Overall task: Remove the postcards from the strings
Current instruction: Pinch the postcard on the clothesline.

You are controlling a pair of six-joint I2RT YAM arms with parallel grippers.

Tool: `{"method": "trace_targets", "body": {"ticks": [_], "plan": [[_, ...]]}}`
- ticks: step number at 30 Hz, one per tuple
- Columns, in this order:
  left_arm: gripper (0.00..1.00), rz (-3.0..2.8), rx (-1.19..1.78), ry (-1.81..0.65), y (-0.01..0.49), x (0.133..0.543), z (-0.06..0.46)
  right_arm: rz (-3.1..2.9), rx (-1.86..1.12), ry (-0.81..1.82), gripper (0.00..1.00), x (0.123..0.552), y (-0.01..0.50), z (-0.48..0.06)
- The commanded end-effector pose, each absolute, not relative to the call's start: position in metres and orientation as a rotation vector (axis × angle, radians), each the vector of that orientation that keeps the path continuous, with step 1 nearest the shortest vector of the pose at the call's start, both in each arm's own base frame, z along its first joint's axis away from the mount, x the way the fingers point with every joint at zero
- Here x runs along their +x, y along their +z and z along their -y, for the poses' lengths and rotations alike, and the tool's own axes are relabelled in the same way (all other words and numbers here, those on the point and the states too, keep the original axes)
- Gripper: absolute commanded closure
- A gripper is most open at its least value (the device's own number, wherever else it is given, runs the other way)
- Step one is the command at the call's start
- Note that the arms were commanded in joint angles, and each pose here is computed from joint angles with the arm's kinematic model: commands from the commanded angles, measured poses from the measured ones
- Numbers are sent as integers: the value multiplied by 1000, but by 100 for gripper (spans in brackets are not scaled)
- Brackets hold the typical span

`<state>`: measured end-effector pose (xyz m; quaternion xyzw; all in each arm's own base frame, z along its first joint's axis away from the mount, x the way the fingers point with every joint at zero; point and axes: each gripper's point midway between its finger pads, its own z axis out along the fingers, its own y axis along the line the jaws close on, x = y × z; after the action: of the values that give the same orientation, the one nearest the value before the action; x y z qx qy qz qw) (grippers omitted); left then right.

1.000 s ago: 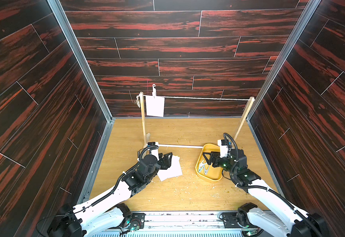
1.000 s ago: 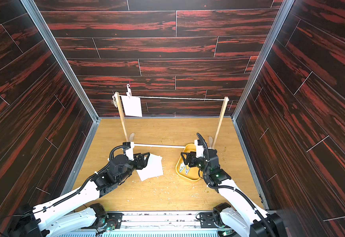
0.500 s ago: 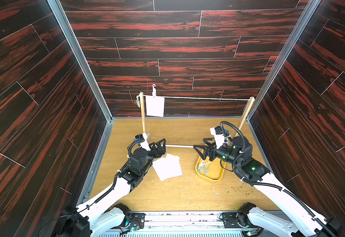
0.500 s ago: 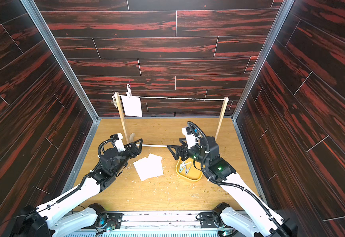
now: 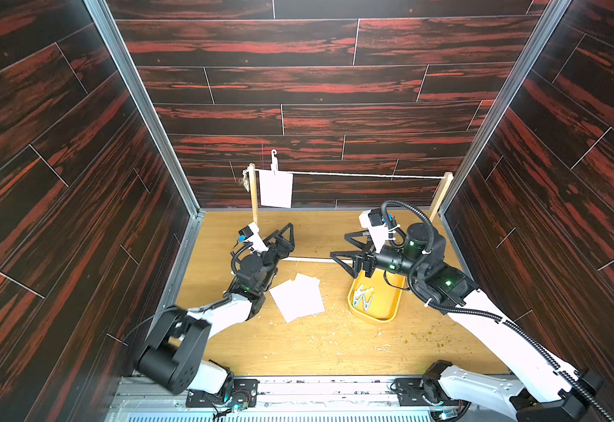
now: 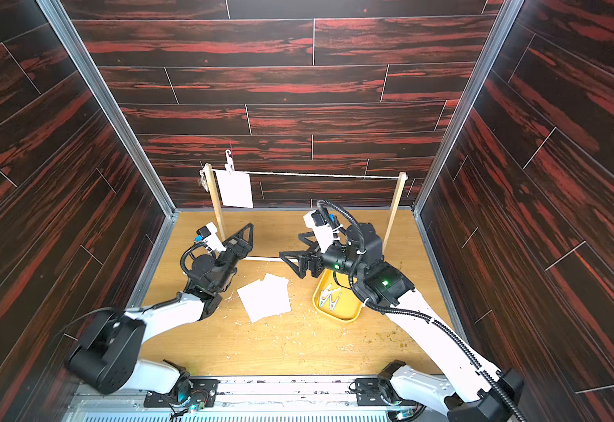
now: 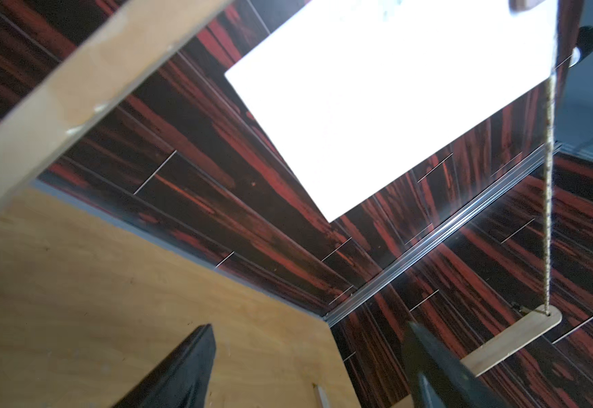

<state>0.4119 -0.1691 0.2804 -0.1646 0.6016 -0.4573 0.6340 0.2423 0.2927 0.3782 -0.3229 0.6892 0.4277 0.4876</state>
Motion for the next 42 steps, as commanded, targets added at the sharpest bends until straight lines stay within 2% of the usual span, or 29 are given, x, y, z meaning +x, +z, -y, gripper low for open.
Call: {"method": "trace_targets", "body": {"ticks": [1, 10, 22, 30, 34, 39, 42], "plan": [[13, -1133, -324, -1160, 342, 412, 163, -1668, -837, 1054, 7, 236, 378, -299], [13, -1090, -262, -1124, 362, 429, 160, -1658, -850, 1059, 8, 232, 382, -299], [12, -1106, -290, -1156, 354, 449, 159, -1646, -862, 1063, 8, 230, 385, -301], [11, -1104, -237, -1158, 360, 446, 163, -1643, -869, 1059, 8, 228, 384, -300], [18, -1091, -213, -1173, 368, 441, 165, -1652, -866, 1057, 9, 229, 381, -301], [33, -1098, -225, -1191, 366, 436, 164, -1652, -858, 1058, 9, 231, 380, -302], [40, -1098, -246, -1194, 365, 430, 159, -1658, -857, 1058, 9, 233, 378, -303]]}}
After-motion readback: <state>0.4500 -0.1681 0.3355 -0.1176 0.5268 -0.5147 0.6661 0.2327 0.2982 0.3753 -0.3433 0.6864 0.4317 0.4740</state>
